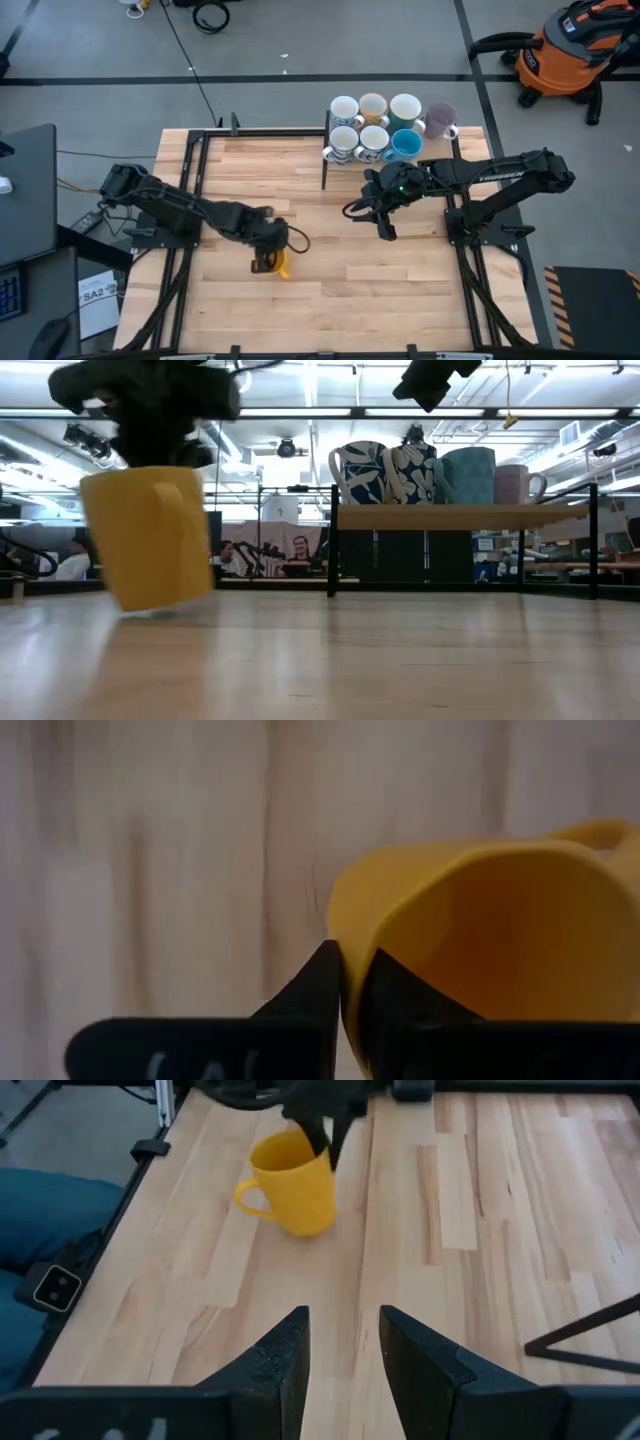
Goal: Place coffee mugs
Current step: Put the yellow mug on the shelf
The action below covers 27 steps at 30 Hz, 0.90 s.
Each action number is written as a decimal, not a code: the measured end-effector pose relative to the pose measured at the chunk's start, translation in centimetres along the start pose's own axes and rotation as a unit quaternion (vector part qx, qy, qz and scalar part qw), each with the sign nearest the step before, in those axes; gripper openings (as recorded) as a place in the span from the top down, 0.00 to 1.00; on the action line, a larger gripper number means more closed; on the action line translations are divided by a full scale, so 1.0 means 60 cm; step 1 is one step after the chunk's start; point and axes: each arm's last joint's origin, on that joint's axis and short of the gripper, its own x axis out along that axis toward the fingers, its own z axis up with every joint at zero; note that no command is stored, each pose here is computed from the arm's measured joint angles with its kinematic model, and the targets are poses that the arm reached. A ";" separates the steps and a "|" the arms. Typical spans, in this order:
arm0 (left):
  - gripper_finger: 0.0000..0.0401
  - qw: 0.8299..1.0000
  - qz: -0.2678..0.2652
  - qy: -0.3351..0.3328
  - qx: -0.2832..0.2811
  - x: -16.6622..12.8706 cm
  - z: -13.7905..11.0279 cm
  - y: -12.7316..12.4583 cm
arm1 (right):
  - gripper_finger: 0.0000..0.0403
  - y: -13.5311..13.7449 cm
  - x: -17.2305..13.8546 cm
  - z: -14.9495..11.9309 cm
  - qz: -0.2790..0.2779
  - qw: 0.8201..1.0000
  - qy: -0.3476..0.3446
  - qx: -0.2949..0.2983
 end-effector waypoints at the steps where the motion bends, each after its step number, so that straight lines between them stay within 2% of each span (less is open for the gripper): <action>1: 0.92 0.999 -0.001 -0.014 0.051 -0.001 0.007 0.004 | 0.68 0.000 0.000 0.001 0.000 1.000 -0.003 -0.001; 4: 0.92 0.983 0.003 -0.042 0.176 0.000 0.020 0.016 | 0.68 0.000 0.000 0.003 0.000 1.000 -0.009 -0.001; 9: 0.92 0.937 0.018 -0.048 0.346 0.001 0.027 0.032 | 0.68 0.000 0.000 0.004 0.000 1.000 -0.013 -0.002; 14: 0.91 0.876 0.025 -0.043 0.480 0.001 0.028 0.037 | 0.68 0.000 0.000 0.004 0.000 1.000 -0.013 0.000; 18: 0.91 0.841 0.026 -0.045 0.539 0.000 0.028 0.035 | 0.68 0.000 0.000 0.004 0.000 1.000 -0.013 0.000; 21: 0.91 0.835 0.028 -0.047 0.547 0.000 0.029 0.035 | 0.68 0.000 0.000 0.005 0.000 1.000 -0.016 0.000; 27: 0.91 0.850 0.031 -0.054 0.522 0.000 0.031 0.034 | 0.68 0.000 0.000 0.007 0.000 1.000 -0.022 -0.001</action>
